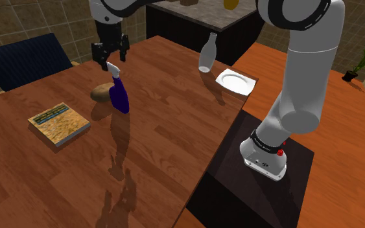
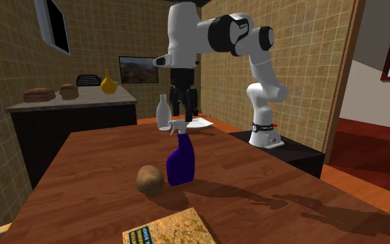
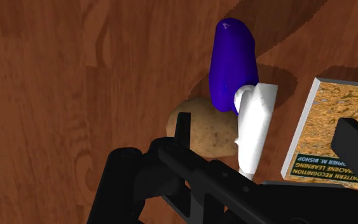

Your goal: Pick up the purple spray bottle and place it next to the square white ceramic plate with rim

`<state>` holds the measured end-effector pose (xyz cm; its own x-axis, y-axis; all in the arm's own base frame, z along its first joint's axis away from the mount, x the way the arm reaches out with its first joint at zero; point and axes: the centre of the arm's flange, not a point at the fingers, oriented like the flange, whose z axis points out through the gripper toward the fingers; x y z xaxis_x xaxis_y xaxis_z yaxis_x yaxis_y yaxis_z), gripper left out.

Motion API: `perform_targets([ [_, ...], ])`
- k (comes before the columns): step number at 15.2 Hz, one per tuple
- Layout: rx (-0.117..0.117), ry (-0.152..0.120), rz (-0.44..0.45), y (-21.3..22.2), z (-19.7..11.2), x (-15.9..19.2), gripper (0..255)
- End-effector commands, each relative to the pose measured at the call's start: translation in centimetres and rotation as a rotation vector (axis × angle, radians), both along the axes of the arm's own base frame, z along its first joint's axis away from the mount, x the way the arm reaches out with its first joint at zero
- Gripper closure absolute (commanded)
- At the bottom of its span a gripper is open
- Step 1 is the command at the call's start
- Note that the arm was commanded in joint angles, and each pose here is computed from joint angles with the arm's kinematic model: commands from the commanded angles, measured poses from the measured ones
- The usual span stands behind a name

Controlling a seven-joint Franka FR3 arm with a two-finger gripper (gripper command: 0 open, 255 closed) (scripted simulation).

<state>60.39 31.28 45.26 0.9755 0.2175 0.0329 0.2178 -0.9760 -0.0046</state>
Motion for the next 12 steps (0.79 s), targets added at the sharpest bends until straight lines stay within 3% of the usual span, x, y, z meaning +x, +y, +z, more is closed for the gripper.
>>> perform_targets([
  [1,-0.001,0.000,0.000,0.1,-1.0,0.1,0],
  [5,-0.001,0.000,0.000,0.2,-3.4,0.2,0],
  [12,-0.001,0.000,0.000,0.2,-3.4,0.2,0],
])
